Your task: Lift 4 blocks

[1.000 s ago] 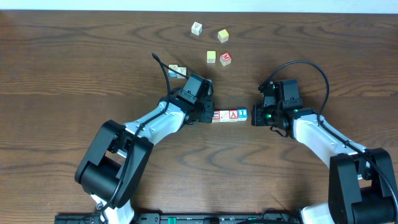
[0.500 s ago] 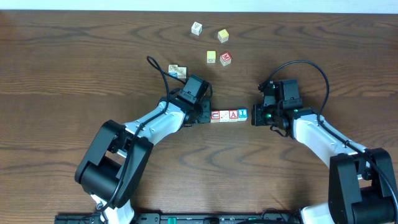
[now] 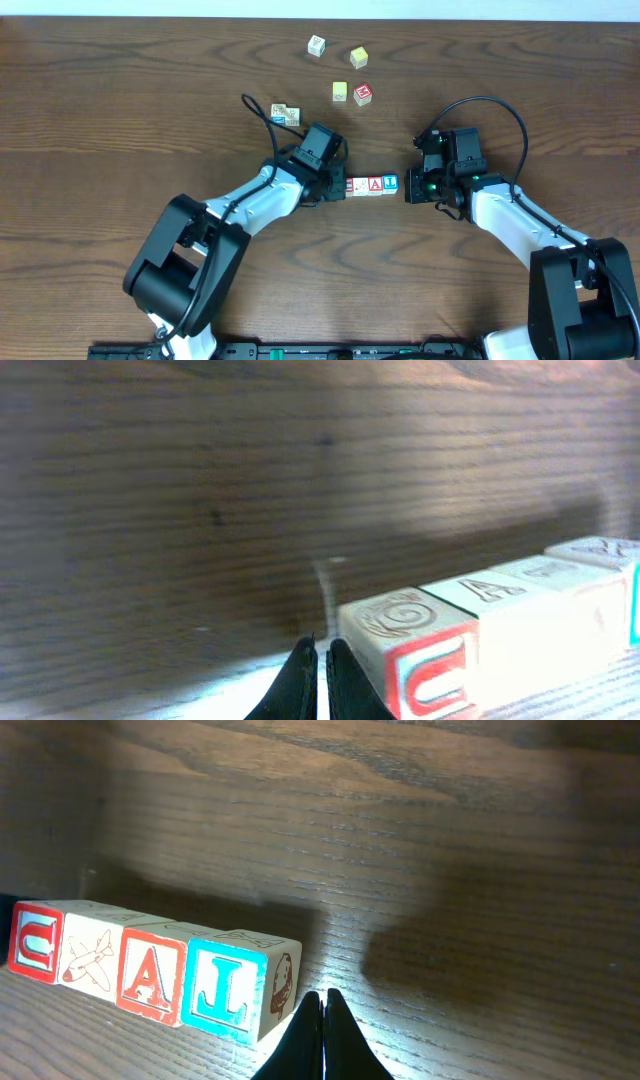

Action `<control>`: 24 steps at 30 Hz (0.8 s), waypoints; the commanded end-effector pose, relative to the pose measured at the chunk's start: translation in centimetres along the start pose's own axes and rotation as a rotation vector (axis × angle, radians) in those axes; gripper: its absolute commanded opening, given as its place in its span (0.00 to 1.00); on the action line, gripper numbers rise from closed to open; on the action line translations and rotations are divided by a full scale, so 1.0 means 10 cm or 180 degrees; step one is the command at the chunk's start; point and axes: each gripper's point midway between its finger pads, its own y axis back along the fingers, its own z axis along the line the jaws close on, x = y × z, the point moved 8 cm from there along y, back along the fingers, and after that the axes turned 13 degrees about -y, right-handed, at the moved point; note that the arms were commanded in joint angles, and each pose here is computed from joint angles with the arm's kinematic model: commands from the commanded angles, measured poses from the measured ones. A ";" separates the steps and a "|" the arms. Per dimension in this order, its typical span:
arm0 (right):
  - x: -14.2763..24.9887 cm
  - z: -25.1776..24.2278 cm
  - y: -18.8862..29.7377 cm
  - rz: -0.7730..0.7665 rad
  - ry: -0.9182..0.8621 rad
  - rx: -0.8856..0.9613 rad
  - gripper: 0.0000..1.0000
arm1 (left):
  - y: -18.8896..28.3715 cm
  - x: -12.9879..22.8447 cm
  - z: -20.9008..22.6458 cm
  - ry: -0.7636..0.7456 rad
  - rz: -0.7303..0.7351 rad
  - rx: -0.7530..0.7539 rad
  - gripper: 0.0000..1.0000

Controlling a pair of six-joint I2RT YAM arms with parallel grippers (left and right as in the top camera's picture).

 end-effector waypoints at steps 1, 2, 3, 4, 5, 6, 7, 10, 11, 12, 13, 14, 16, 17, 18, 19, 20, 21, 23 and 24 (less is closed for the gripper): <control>-0.02 -0.03 -0.07 0.0029 0.0064 0.0075 0.01 | 0.02 -0.06 -0.06 0.0003 -0.0040 0.0063 0.07; -0.01 -0.05 -0.09 0.0046 0.0056 0.0099 0.01 | 0.02 -0.06 -0.06 0.0003 -0.0039 0.0062 0.07; 0.00 -0.06 -0.11 0.0067 0.0048 0.0115 0.01 | 0.02 -0.06 -0.06 0.0002 -0.0041 0.0056 0.07; 0.01 -0.07 -0.13 0.0081 0.0046 0.0117 0.01 | 0.02 -0.06 -0.06 -0.0008 -0.0042 0.0053 0.08; 0.01 -0.07 -0.14 0.0092 0.0042 0.0122 0.01 | 0.02 -0.06 -0.06 -0.0009 -0.0042 0.0053 0.07; 0.01 -0.08 -0.15 0.0099 0.0040 0.0124 0.01 | 0.02 -0.06 -0.06 -0.0009 -0.0043 0.0052 0.07; 0.01 -0.08 -0.15 0.0100 0.0040 0.0125 0.01 | 0.02 -0.06 -0.06 -0.0009 -0.0044 0.0053 0.08; 0.01 -0.07 -0.14 0.0093 0.0042 0.0121 0.01 | 0.02 -0.06 -0.06 -0.0009 -0.0044 0.0052 0.07; 0.01 -0.06 -0.14 0.0098 0.0044 0.0103 0.01 | 0.02 -0.06 -0.06 -0.0009 -0.0044 0.0052 0.07; 0.01 -0.05 -0.15 0.0103 0.0051 0.0092 0.01 | 0.02 -0.06 -0.06 -0.0009 -0.0044 0.0052 0.07; 0.01 -0.04 -0.15 0.0107 0.0063 0.0088 0.01 | 0.02 -0.06 -0.06 -0.0009 -0.0044 0.0051 0.07; 0.02 -0.03 -0.15 0.0113 0.0080 0.0081 0.01 | 0.02 -0.06 -0.06 -0.0009 -0.0044 0.0051 0.07; 0.03 0.02 -0.16 0.0116 0.0120 0.0061 0.01 | 0.02 -0.06 -0.06 -0.0009 -0.0044 0.0051 0.07; 0.04 0.04 -0.17 0.0114 0.0141 0.0046 0.01 | 0.02 -0.06 -0.06 -0.0009 -0.0044 0.0051 0.07; 0.04 0.06 -0.17 0.0114 0.0159 0.0016 0.01 | 0.02 -0.06 -0.06 -0.0009 -0.0044 0.0051 0.07; 0.04 0.09 -0.18 0.0111 0.0176 -0.0022 0.01 | 0.02 -0.06 -0.06 -0.0009 -0.0044 0.0051 0.07; 0.04 0.10 -0.18 0.0106 0.0185 -0.0054 0.01 | 0.02 -0.06 -0.06 -0.0009 -0.0044 0.0051 0.07; 0.03 0.12 -0.18 0.0091 0.0158 -0.0072 0.01 | 0.02 -0.06 -0.06 -0.0009 -0.0044 0.0051 0.07; 0.01 0.13 -0.18 0.0056 0.0109 -0.0085 0.01 | 0.02 -0.06 -0.06 -0.0009 -0.0044 0.0051 0.07; 0.00 0.13 -0.18 0.0040 0.0091 -0.0091 0.01 | 0.02 -0.06 -0.06 -0.0009 -0.0044 0.0051 0.07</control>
